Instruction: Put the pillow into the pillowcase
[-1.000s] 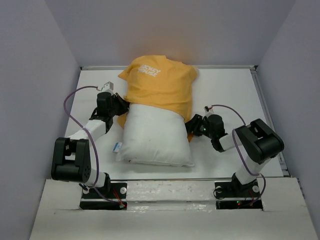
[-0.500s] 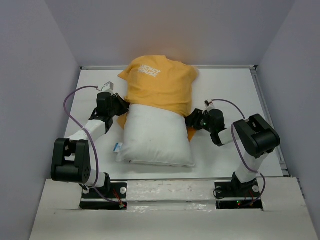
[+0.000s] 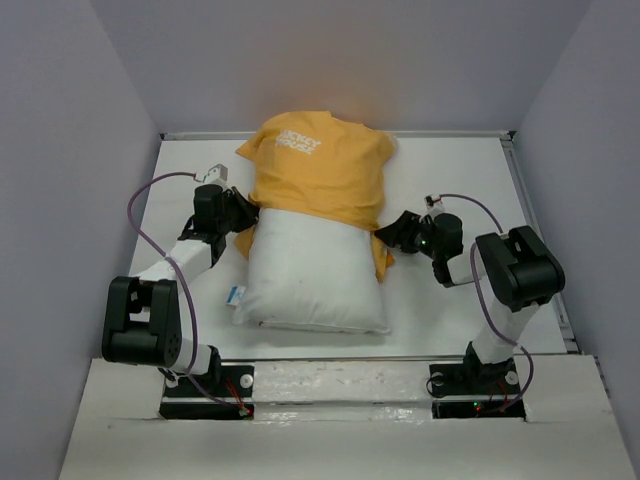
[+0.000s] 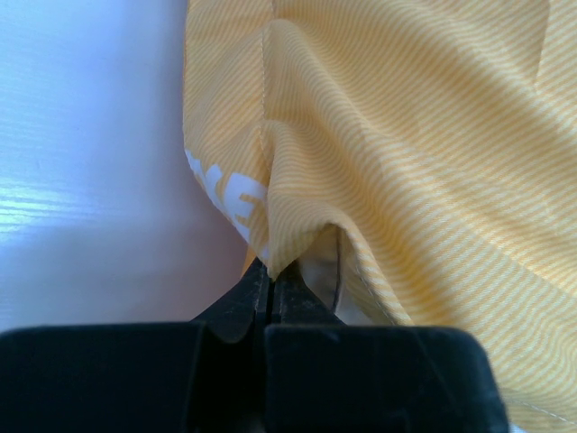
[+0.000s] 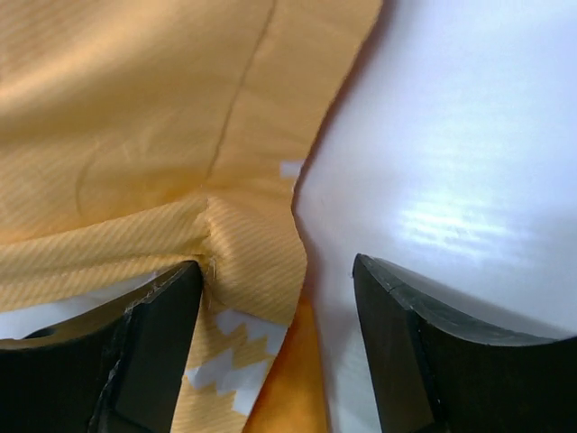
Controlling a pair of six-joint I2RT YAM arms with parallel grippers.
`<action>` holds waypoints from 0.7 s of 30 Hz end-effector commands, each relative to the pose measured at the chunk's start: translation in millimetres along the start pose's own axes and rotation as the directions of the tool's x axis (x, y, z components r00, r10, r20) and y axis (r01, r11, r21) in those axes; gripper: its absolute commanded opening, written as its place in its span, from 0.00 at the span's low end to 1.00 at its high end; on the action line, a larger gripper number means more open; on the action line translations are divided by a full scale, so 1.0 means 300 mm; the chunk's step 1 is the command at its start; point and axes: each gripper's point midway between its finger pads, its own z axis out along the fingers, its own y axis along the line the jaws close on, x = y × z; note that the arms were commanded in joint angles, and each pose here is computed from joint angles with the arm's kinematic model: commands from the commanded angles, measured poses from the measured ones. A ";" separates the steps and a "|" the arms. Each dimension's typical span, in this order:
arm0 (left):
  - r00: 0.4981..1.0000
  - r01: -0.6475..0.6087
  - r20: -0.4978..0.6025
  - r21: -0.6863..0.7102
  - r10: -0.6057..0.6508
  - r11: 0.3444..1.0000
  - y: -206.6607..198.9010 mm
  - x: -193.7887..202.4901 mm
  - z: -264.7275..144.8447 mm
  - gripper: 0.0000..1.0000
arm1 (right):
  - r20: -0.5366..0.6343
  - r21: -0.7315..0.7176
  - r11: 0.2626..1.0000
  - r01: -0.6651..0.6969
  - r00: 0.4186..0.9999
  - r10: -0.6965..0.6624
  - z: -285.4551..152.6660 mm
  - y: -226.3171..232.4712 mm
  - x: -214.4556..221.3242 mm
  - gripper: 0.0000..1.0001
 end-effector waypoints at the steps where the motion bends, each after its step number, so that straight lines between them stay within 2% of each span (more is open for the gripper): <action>1: 0.997 -0.035 0.065 0.076 0.030 0.996 -0.084 -0.076 -0.010 0.00 | -0.082 -0.243 0.970 0.025 0.996 -0.046 0.055 0.083 0.027 0.73; 2: 0.997 -0.037 0.064 0.078 0.032 0.996 -0.085 -0.076 -0.009 0.00 | -0.126 -0.358 0.934 -0.008 0.991 -0.040 0.046 0.145 0.043 0.72; 3: 0.997 -0.036 0.065 0.076 0.032 0.996 -0.084 -0.077 -0.009 0.00 | -0.162 -0.393 0.918 -0.047 0.987 -0.019 0.066 0.140 0.071 0.70; 4: 0.997 -0.037 0.067 0.076 0.032 0.996 -0.085 -0.079 -0.010 0.00 | -0.120 -0.490 0.872 -0.018 0.992 -0.047 0.053 0.195 0.045 0.67; 5: 0.997 -0.039 0.068 0.077 0.034 0.996 -0.086 -0.080 -0.011 0.00 | -0.146 -0.523 0.848 -0.086 0.989 0.010 0.043 0.223 0.041 0.66; 7: 0.997 -0.041 0.071 0.078 0.036 0.996 -0.089 -0.085 -0.014 0.00 | -0.137 -0.605 0.791 -0.092 0.990 0.010 0.014 0.256 0.049 0.62; 9: 0.997 -0.044 0.074 0.074 0.038 0.996 -0.088 -0.087 -0.015 0.00 | -0.175 -0.605 0.783 -0.146 0.983 0.048 -0.001 0.266 0.055 0.62; 14: 0.997 -0.042 0.072 0.074 0.036 0.996 -0.088 -0.080 -0.016 0.00 | -0.128 -0.583 0.804 -0.117 0.990 0.052 -0.062 0.299 0.046 0.61; 16: 0.997 -0.042 0.071 0.079 0.036 0.996 -0.093 -0.072 -0.021 0.00 | -0.089 -0.565 0.822 -0.076 0.996 0.030 -0.068 0.306 0.022 0.57; 17: 0.997 -0.041 0.072 0.080 0.035 0.996 -0.096 -0.071 -0.025 0.00 | -0.106 -0.494 0.862 -0.115 0.992 0.071 -0.045 0.266 0.029 0.44; 18: 0.997 -0.044 0.072 0.083 0.038 0.996 -0.098 -0.065 -0.033 0.00 | -0.062 -0.483 0.874 -0.059 0.998 0.033 -0.045 0.274 -0.002 0.35; 19: 0.996 -0.042 0.076 0.085 0.036 0.995 -0.101 -0.066 -0.040 0.00 | -0.064 -0.457 0.887 -0.062 0.997 0.036 -0.039 0.263 -0.004 0.28; 20: 0.997 -0.038 0.076 0.086 0.032 0.996 -0.103 -0.065 -0.045 0.00 | -0.096 -0.428 0.899 -0.088 0.994 0.052 -0.035 0.250 0.008 0.22; 21: 0.996 -0.038 0.078 0.092 0.031 0.995 -0.106 -0.062 -0.058 0.00 | -0.105 -0.440 0.894 -0.087 0.993 0.045 -0.049 0.277 0.010 0.21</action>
